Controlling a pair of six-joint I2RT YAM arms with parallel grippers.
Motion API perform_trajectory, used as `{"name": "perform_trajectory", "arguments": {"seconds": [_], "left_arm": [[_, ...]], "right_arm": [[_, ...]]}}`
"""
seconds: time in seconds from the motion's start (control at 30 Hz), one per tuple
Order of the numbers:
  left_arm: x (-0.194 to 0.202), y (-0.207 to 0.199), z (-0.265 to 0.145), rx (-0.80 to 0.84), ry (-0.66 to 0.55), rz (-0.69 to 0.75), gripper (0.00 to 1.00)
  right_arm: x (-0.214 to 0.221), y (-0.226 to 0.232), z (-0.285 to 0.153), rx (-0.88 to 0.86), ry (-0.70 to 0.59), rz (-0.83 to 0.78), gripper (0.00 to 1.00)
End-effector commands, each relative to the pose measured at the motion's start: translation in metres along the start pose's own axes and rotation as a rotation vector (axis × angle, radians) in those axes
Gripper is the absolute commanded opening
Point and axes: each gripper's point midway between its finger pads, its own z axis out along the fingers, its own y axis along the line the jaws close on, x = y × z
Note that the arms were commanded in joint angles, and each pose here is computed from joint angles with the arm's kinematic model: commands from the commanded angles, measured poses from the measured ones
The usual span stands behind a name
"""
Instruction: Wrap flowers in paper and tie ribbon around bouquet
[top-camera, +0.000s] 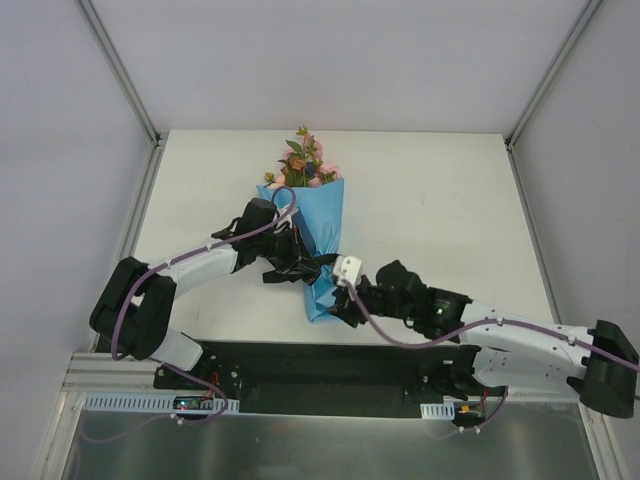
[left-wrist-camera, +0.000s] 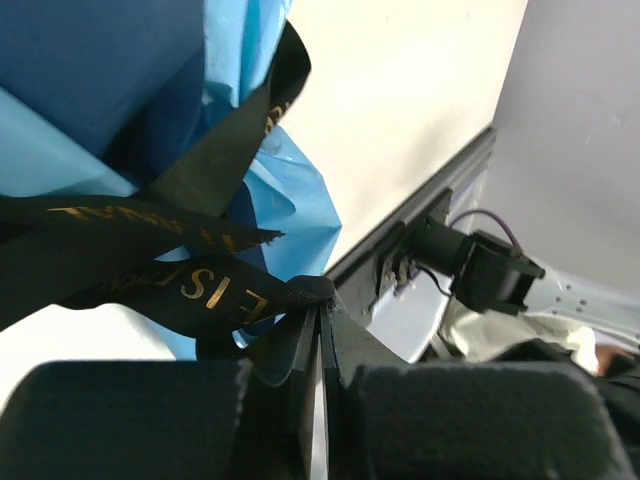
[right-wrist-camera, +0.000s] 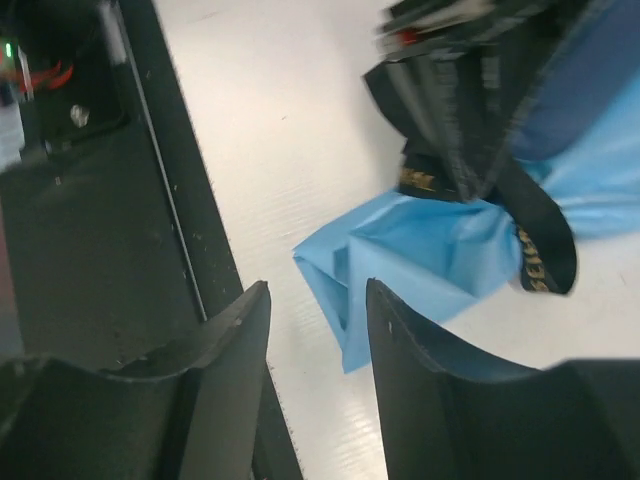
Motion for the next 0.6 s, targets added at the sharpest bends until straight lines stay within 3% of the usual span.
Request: {"name": "perform_trajectory", "arguments": {"seconds": [0.0,0.03,0.1,0.37,0.57], "left_arm": [[0.019,-0.017,-0.010,0.059,0.210,-0.007,0.00],[0.020,-0.019,-0.012,0.072,0.232,-0.019,0.00],[0.020,-0.023,-0.013,0.083,0.253,-0.022,0.00],[0.028,-0.039,-0.036,0.196,0.361,-0.037,0.03],[0.028,-0.048,-0.043,0.228,0.408,-0.055,0.04]], "right_arm": [[-0.033,0.011,0.020,0.032,-0.212,-0.380,0.47],[-0.015,0.018,0.035,-0.004,-0.120,-0.412,0.51],[-0.031,0.031,0.047,-0.043,-0.114,-0.504,0.54],[-0.035,0.043,0.091,-0.092,-0.043,-0.754,0.54],[-0.021,0.026,0.135,-0.071,0.099,-0.952,0.55]]}}
